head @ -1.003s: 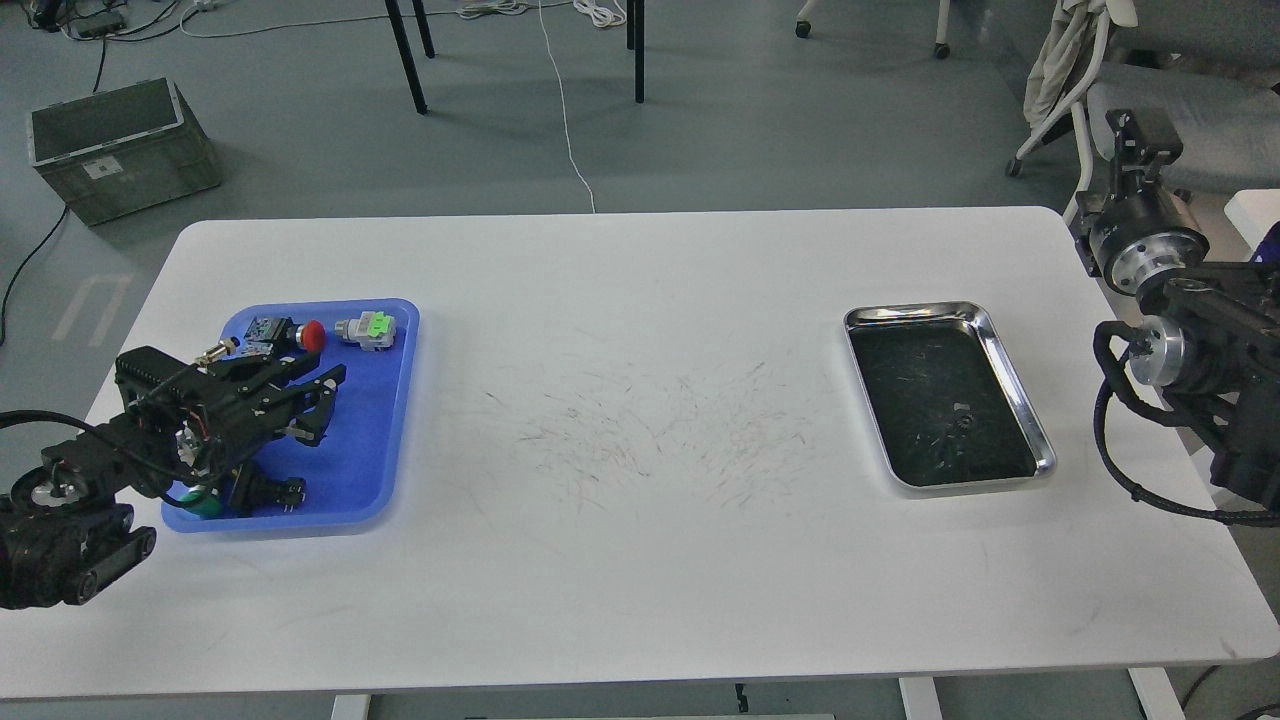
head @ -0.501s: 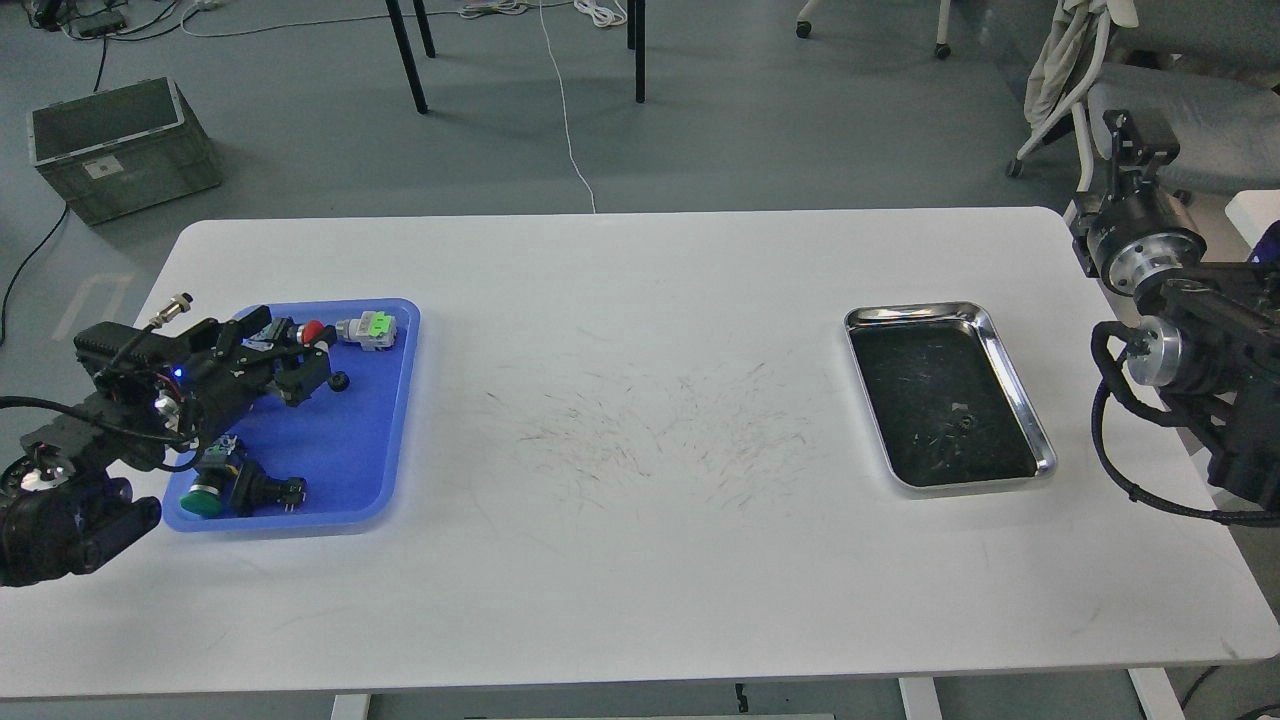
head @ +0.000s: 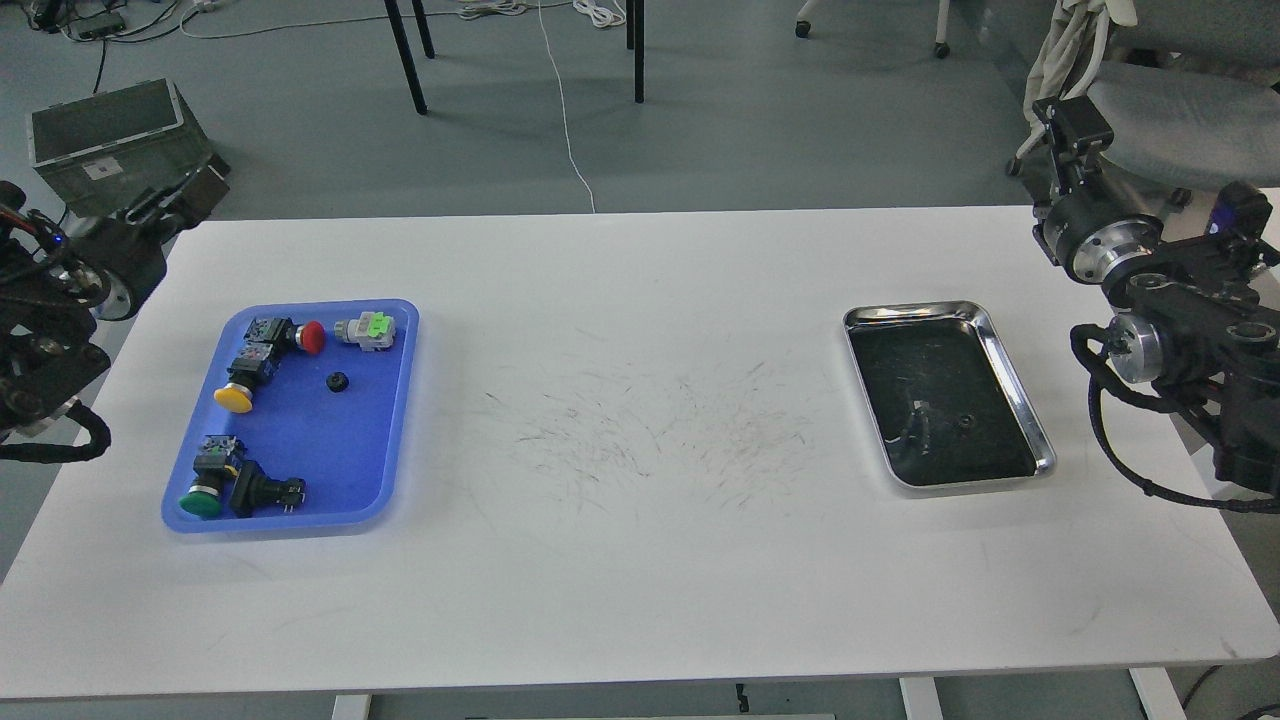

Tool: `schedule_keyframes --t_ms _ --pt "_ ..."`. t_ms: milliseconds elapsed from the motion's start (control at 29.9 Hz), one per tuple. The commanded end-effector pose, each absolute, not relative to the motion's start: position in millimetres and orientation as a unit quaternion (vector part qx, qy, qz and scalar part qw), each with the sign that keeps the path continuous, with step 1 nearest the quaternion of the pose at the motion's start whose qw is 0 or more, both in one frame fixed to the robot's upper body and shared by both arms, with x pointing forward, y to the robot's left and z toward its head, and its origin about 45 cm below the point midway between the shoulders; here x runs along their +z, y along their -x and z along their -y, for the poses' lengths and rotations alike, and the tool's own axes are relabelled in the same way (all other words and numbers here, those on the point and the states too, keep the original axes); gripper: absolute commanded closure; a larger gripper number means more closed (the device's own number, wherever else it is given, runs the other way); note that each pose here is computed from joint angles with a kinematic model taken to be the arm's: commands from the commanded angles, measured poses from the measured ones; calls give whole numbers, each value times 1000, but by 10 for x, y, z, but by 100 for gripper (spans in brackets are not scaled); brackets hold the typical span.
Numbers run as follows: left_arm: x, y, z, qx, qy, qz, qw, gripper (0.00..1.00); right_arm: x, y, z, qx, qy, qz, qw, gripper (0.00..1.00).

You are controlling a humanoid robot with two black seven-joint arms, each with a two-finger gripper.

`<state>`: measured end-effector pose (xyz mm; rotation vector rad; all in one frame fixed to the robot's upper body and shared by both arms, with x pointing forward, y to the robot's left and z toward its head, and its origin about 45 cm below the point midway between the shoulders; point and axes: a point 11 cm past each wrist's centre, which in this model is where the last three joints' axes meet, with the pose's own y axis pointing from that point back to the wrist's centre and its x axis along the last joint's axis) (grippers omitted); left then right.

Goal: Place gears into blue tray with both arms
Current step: 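Retract the left arm up away from the blue tray, then reach the right gripper into the metal tray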

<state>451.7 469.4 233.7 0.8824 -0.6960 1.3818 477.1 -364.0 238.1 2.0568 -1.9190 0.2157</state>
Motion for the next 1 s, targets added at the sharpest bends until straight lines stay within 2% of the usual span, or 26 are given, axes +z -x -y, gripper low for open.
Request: schedule_keyframes --t_ms 0,67,267,368,535,669,969 --pt "2489 -4565 -4790 637 -360 294 615 2 2367 -4727 3480 84 -753 627 180 6" --pt "2620 -4672 -4685 644 -328 278 633 2 2409 -4711 3461 97 -767 604 195 6" --pt "2785 -4796 -4418 627 -212 167 731 2 2485 -4736 3344 144 -788 546 245 6" --pt "2909 -4843 -4327 634 -151 141 745 2 2474 -4725 3326 144 -795 532 252 6" --pt "2923 -4881 -4079 609 -123 127 773 2 2476 -4683 3344 163 -805 502 272 6" --pt "2938 -4921 -3688 576 -92 118 804 2 2472 -4593 3297 171 -819 468 284 6" --pt "2903 -4986 -3381 568 -82 123 810 1 2574 -4338 3134 282 -830 313 365 8"
